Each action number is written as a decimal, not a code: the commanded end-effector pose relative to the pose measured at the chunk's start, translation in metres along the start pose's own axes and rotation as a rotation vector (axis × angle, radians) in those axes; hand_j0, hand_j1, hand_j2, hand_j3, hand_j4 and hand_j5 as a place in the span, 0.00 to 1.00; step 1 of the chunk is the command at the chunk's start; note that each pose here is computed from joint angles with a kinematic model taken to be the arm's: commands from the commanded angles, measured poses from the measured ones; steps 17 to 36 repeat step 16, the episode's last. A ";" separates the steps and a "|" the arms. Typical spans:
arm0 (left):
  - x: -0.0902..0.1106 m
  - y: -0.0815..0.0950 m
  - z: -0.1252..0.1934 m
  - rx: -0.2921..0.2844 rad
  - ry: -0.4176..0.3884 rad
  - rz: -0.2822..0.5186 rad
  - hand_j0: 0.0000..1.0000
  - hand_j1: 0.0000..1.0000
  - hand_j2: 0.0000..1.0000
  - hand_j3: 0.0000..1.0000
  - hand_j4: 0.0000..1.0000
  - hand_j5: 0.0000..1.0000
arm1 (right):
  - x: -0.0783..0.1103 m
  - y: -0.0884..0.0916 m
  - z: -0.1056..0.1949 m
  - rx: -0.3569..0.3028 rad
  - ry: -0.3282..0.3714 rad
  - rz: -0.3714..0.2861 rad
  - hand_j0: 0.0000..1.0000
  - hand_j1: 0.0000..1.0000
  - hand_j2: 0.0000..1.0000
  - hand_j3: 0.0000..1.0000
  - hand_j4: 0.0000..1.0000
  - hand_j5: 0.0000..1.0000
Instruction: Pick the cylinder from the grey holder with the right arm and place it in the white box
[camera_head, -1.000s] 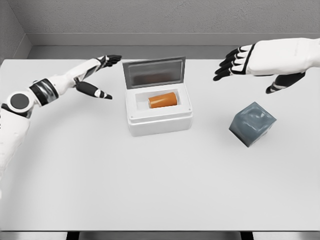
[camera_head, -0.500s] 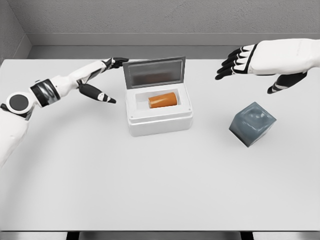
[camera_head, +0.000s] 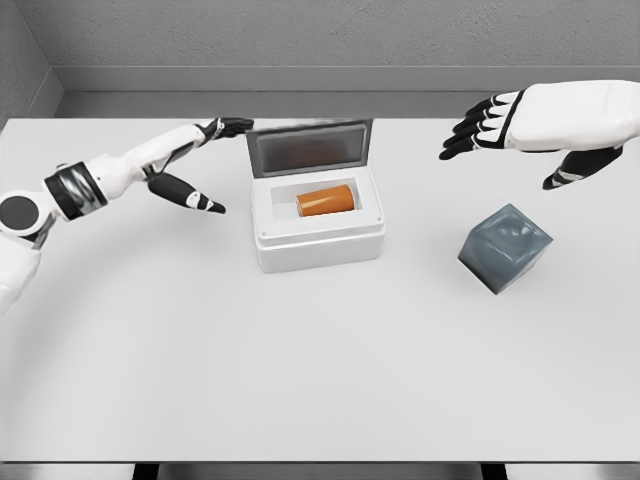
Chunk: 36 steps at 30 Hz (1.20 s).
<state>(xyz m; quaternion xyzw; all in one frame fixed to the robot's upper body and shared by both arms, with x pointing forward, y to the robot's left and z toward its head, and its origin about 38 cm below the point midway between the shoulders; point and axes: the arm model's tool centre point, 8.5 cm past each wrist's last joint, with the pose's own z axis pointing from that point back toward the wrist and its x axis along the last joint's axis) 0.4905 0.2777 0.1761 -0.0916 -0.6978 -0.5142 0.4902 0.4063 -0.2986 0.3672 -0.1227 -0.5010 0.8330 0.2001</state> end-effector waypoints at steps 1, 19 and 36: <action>0.004 0.002 0.000 0.003 -0.015 -0.005 1.00 1.00 1.00 1.00 1.00 1.00 | 0.000 0.000 0.000 -0.004 0.000 -0.005 1.00 1.00 1.00 1.00 1.00 1.00; -0.041 0.025 0.078 0.124 0.131 0.026 1.00 1.00 1.00 1.00 1.00 1.00 | 0.002 0.012 -0.005 0.009 -0.015 -0.031 1.00 1.00 1.00 1.00 1.00 1.00; -0.041 0.025 0.078 0.124 0.131 0.026 1.00 1.00 1.00 1.00 1.00 1.00 | 0.002 0.012 -0.005 0.009 -0.015 -0.031 1.00 1.00 1.00 1.00 1.00 1.00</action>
